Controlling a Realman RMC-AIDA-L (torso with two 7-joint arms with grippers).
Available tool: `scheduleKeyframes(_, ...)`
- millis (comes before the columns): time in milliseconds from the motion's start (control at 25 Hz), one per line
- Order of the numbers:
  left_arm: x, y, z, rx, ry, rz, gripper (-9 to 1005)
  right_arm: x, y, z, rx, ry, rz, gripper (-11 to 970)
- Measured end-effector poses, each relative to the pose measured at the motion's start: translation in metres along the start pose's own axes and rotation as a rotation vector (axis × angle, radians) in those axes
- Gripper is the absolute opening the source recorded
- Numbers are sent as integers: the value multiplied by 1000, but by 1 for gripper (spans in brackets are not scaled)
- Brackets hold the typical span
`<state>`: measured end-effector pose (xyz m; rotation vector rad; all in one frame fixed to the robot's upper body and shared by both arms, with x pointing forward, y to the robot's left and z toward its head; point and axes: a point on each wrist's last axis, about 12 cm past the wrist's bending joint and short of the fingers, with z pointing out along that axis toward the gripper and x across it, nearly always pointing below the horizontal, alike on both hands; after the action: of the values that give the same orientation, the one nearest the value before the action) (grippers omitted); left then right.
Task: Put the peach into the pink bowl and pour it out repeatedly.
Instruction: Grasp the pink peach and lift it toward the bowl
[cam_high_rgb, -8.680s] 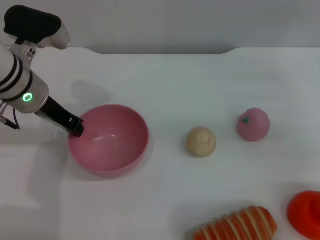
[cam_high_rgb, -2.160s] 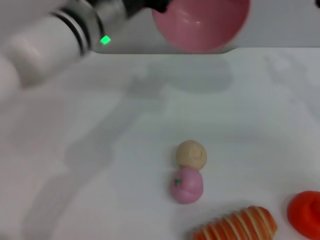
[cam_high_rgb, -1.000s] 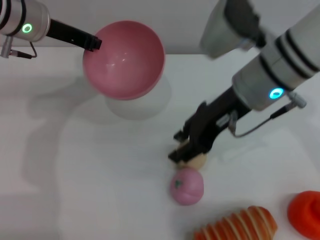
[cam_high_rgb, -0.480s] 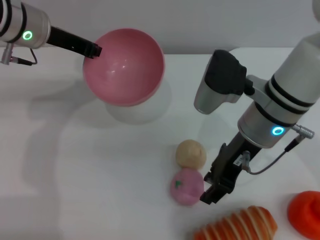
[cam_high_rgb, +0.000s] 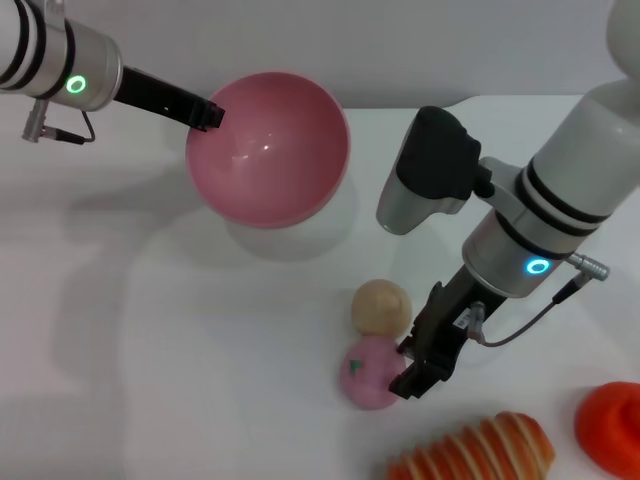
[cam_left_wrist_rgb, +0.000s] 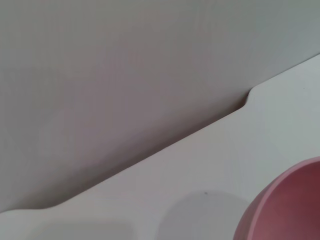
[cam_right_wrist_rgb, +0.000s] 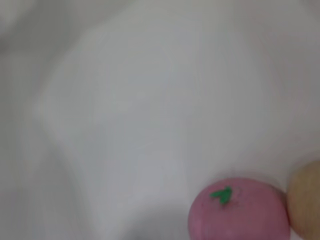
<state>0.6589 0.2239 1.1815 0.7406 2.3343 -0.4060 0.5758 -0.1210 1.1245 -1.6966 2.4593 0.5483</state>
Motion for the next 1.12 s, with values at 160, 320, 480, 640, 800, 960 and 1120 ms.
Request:
scheduleKeyframes(160,3,-1,1,4,4,-6,42,-4,3,3,2,-2,-20,510)
scheduleKeyframes(320,6,-1,2,6,7,-7,42,-9,8,8,-7,-4,-45,510)
scheduleKeyframes(480,8,0,3,5,9,-11,43,-11,10,11,2,2,-64,509)
scheduleKeyframes(640,10,1,2,0,7,-14,42,-13,9,12,14,-11,-66,462)
scheduleKeyframes(800,11,2,2,-2,8,-15,42,-14,8,12,23,-21,-68,398)
scheduleKeyframes(960,13,3,2,-3,10,-18,43,-14,9,12,23,-21,-71,335)
scheduleKeyframes(1120,13,4,1,-6,8,-18,43,-14,10,11,23,-21,-80,181)
